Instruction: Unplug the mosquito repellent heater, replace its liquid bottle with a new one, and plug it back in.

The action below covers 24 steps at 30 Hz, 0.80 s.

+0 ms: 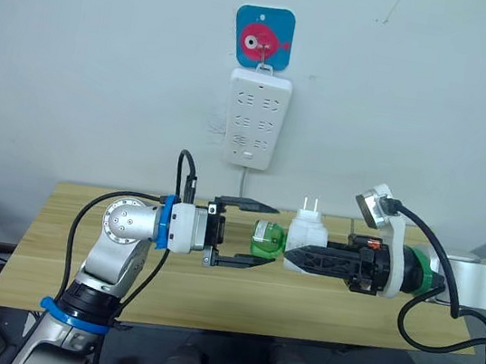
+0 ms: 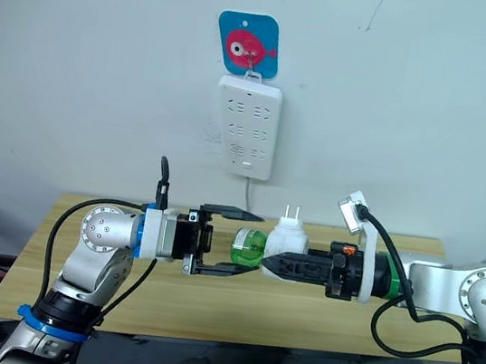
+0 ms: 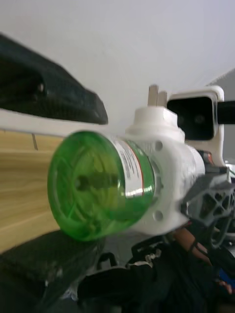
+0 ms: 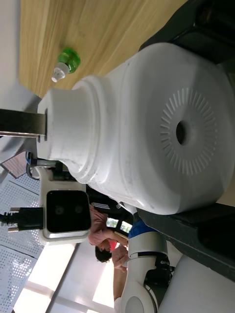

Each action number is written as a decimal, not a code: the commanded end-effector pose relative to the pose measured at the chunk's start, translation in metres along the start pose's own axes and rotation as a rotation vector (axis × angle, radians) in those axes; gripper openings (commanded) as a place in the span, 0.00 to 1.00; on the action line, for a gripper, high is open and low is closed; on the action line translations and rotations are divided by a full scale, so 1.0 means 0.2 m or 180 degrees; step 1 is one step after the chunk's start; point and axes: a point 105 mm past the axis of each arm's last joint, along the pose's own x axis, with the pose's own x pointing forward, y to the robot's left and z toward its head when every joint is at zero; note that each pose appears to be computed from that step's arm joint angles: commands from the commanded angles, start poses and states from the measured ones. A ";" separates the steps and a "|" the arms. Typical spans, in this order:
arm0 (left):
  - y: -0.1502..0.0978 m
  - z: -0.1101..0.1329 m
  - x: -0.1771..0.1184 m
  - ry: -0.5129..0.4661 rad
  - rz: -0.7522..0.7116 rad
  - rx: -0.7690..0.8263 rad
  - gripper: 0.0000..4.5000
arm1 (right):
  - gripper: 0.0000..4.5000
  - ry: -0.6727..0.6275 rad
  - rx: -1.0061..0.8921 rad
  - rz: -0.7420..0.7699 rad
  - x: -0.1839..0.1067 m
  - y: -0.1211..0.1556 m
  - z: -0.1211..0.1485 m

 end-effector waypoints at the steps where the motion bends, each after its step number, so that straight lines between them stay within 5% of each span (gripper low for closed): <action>1: 0.00 0.09 0.03 -0.0187 -0.0060 0.0127 0.50 | 0.67 -0.0016 -0.0101 0.0094 0.00 0.05 0.02; 8: 0.03 0.10 -0.01 -0.0056 -0.0150 -0.0009 0.50 | 0.67 -0.0011 -0.0099 0.0076 -0.01 0.05 0.02; 16: 0.13 0.05 -0.10 0.0464 -0.0113 -0.2417 0.50 | 0.67 -0.0037 -0.0175 -0.0018 -0.06 0.05 0.04; 24: 0.11 0.07 -0.18 0.0569 -0.0241 -0.3675 0.50 | 0.67 0.0081 -0.0448 -0.0104 -0.07 0.07 0.04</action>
